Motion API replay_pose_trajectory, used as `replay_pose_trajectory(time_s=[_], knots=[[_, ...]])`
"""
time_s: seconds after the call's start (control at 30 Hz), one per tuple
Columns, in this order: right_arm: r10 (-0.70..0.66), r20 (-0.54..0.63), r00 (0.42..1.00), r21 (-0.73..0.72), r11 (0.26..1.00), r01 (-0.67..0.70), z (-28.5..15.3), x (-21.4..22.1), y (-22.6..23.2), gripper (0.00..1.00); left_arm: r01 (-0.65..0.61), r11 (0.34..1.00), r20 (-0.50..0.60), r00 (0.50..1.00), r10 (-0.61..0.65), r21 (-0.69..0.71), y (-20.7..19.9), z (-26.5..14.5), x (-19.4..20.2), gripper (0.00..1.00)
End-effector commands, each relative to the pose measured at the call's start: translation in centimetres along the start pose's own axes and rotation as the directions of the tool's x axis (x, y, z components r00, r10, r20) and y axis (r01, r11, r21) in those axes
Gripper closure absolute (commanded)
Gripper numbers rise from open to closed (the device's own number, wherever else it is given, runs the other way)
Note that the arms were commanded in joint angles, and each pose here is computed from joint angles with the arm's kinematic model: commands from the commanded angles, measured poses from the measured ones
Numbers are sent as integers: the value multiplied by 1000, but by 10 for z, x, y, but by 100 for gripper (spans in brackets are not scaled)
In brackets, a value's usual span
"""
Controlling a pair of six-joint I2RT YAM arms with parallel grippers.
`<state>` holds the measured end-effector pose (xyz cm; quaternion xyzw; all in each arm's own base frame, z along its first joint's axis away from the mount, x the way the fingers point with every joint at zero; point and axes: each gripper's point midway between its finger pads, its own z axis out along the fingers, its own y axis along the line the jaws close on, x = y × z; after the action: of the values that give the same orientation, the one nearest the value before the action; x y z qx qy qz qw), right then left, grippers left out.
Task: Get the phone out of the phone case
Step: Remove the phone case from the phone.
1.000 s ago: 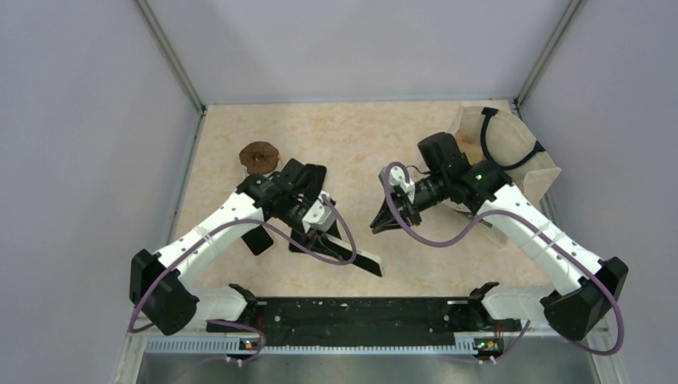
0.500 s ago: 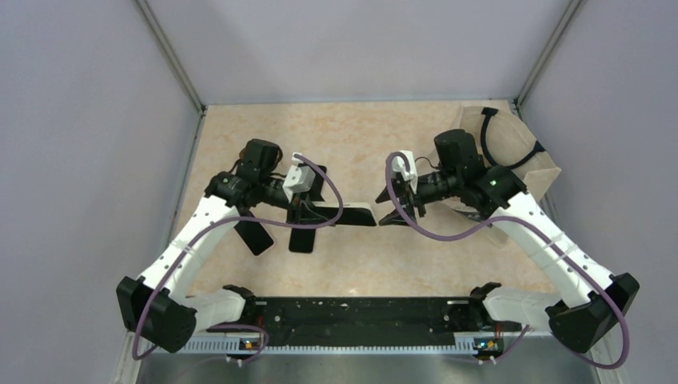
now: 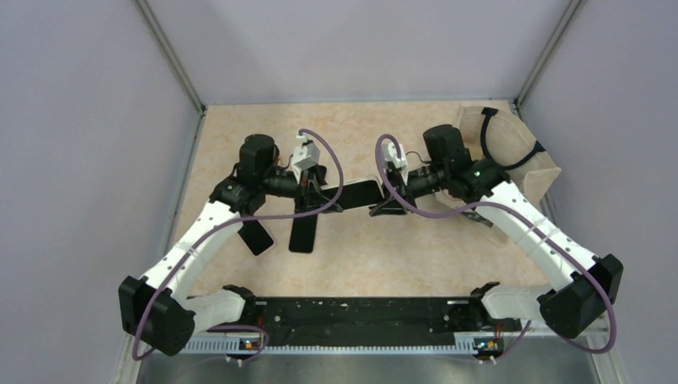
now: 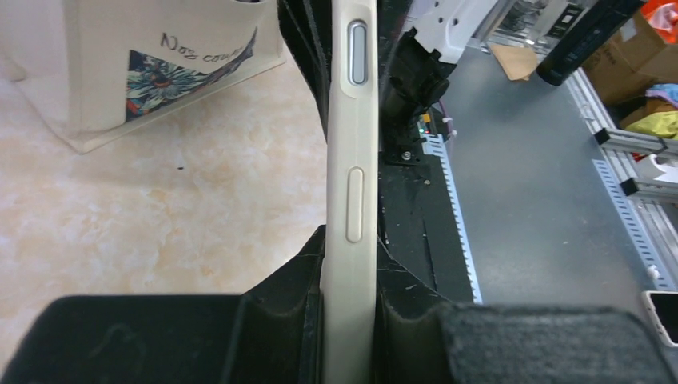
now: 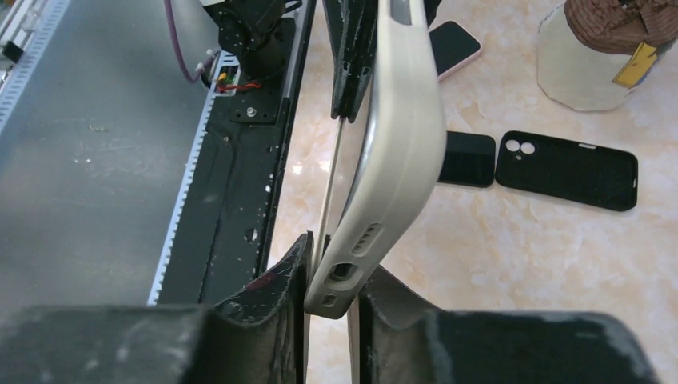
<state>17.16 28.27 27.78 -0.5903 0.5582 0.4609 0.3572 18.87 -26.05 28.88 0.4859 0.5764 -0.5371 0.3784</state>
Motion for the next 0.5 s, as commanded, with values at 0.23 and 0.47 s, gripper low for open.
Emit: replay_pose_trajectory(time_s=[0.23, 0.47], knots=[[-198, 99, 975, -54, 977, 204, -7, -25, 18, 100, -18, 995, 96, 995, 9, 94, -19, 1, -20, 100], [-325, 176, 929, -134, 927, 350, -14, -41, 43, 100, 45, 962, 61, 996, -64, 271, -48, 6, -4, 100]])
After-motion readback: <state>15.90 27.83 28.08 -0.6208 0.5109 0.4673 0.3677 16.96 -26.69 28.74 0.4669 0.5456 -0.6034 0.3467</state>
